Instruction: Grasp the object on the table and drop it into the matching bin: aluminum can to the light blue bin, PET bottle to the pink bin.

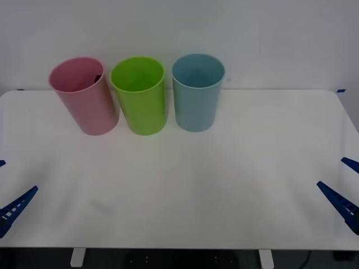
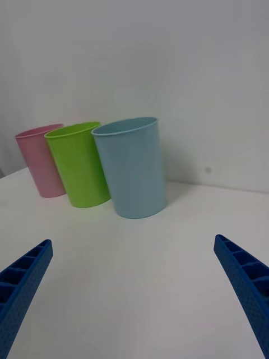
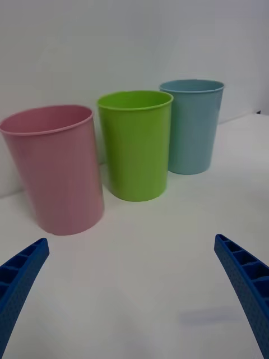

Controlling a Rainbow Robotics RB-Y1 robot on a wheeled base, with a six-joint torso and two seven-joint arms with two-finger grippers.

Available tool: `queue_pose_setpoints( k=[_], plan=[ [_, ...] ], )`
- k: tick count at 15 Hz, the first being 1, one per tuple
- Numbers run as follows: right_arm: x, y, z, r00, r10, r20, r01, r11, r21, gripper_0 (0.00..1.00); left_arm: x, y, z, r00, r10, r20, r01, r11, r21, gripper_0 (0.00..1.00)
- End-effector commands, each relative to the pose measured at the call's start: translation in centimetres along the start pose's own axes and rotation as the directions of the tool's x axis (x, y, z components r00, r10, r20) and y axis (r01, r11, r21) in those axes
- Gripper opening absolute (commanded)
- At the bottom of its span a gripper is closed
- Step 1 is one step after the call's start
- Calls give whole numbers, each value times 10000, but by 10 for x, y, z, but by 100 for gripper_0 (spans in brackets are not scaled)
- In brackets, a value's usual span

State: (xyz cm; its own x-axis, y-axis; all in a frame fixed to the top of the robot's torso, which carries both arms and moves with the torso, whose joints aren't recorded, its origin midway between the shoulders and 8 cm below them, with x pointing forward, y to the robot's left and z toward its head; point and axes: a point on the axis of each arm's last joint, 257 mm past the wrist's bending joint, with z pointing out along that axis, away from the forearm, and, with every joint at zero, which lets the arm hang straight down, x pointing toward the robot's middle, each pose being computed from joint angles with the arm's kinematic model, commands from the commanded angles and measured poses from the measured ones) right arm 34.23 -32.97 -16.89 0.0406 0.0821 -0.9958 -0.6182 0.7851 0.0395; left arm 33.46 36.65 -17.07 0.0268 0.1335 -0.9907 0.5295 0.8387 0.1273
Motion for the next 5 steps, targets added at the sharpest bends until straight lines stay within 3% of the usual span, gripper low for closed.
queue_pose_setpoints(
  k=[1,5],
  plan=[
    [0,0,0,10000,0,0,0,10000,0,100,6,-10,5,9997,-243,-68,245,9995,209,100],
    [0,0,0,10000,0,0,0,10000,0,100,6,-10,5,9997,-243,-68,245,9995,209,100]
  ],
)
